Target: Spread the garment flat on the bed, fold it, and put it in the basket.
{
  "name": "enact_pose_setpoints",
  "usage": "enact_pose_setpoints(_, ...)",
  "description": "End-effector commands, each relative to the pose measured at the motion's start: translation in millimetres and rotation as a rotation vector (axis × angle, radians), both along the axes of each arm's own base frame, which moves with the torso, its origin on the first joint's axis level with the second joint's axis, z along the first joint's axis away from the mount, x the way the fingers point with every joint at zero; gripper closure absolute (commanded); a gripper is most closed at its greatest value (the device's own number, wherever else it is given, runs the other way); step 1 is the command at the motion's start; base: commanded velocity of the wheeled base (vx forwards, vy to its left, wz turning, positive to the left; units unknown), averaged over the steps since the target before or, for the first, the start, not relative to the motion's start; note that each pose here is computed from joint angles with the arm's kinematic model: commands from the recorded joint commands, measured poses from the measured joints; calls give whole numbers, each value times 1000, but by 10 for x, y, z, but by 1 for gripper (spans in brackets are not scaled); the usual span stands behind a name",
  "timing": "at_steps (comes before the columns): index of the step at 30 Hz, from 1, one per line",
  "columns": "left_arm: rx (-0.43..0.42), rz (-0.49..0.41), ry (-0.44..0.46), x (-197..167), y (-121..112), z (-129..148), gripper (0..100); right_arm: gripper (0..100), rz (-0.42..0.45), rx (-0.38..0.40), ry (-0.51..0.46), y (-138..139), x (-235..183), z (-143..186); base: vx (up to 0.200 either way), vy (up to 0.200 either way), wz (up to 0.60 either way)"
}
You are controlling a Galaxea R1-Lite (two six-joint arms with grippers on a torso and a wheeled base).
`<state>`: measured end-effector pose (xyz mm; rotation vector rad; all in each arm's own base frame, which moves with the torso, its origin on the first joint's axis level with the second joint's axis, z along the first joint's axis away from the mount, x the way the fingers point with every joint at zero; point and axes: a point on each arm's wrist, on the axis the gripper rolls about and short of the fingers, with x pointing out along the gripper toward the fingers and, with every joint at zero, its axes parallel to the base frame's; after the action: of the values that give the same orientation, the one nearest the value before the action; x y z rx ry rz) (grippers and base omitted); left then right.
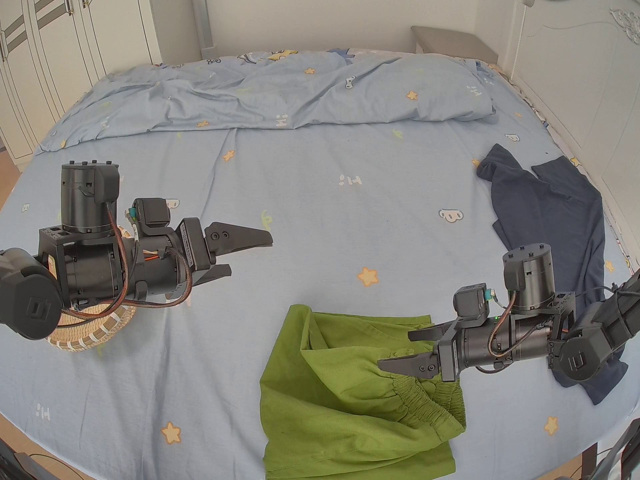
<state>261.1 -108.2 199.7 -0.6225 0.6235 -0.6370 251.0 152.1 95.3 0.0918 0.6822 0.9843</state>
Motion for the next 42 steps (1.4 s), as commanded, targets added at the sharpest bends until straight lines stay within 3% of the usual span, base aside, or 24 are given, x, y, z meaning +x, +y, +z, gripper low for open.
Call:
enact_pose_setpoints(1,1,0,1,-1,1,-6,0,100,2,-11,18,16,14,-81,0,0,0)
enact_pose_setpoints(12,2,0,2,-6,3,-7,0,100,-21,-9,17,-41,24,-89,0,0,0)
enact_pose_setpoints(20,3,3,5,-1,10,-16,0,100,-138,9,-22,-399,-1,98,0,0,0)
enact_pose_setpoints(25,4,1,14,3,4,-37,0,100,-190,6,16,-546,-66,128,0,0,0)
enact_pose_setpoints(38,66,-7,165,255,-96,-534,0,100,-251,-49,149,-717,-93,-139,0,0,0)
enact_pose_setpoints(42,46,-81,240,286,-111,-714,0,100,-251,-54,163,-715,-74,-187,0,0,0)
